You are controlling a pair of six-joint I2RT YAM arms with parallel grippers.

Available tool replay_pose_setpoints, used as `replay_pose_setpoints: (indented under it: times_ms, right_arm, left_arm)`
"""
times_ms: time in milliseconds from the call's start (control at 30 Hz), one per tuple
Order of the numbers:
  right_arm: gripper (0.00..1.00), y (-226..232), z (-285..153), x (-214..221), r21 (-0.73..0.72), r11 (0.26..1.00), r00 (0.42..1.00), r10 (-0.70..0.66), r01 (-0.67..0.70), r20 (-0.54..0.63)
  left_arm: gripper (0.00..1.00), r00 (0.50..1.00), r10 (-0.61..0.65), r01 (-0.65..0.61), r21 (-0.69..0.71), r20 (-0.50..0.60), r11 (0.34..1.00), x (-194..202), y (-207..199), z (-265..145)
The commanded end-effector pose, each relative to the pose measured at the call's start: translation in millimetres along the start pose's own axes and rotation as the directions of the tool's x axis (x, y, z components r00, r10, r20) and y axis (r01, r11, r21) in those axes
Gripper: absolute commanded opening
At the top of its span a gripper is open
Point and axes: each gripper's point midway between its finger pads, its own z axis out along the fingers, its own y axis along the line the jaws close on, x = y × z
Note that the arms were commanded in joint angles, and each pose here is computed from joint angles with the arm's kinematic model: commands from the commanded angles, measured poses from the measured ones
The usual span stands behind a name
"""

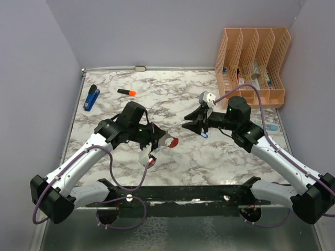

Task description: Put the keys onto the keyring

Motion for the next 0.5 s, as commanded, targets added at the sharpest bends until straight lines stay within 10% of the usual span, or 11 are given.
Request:
replay_pose_setpoints:
  times_ms: [0,467]
  right_arm:
    - [0.37,27,-2,17,-0.163,0.987,1.000,0.001,-0.005,-0.027]
    - [0.42,21,-13,28,-0.064,0.998,1.000,-0.016,0.015,-0.017]
  left_arm:
    - [0.00,0.703,0.711,-0.683,-0.275,0.005,0.677,-49,66,-8]
    - [0.00,0.685,0.727,-0.645,-0.426,0.044,0.634,-77,46,6]
